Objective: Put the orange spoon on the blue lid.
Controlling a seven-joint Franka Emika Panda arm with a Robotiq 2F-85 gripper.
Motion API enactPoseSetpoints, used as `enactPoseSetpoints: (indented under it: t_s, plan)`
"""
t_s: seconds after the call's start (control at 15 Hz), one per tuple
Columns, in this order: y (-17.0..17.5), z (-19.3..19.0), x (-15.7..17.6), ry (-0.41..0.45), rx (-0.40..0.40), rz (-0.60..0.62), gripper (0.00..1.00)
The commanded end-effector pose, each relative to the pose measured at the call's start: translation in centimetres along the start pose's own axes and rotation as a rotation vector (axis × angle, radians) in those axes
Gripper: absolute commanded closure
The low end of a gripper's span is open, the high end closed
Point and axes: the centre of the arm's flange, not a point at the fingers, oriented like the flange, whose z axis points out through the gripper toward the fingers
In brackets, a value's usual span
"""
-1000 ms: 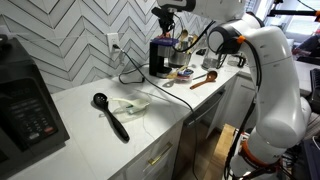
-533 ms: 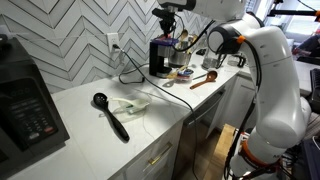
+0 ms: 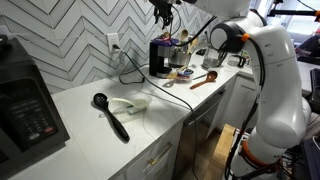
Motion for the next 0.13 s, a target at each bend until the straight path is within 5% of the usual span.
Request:
enactPoseSetpoints:
  t_s: [0.0, 0.07]
  plan:
    - [1.5, -6.0, -3.8, -0.073, 0.165, -0.100, 0.00]
    - [-1.3, -4.0, -1.5, -0.022, 0.108, -0.048, 0.15]
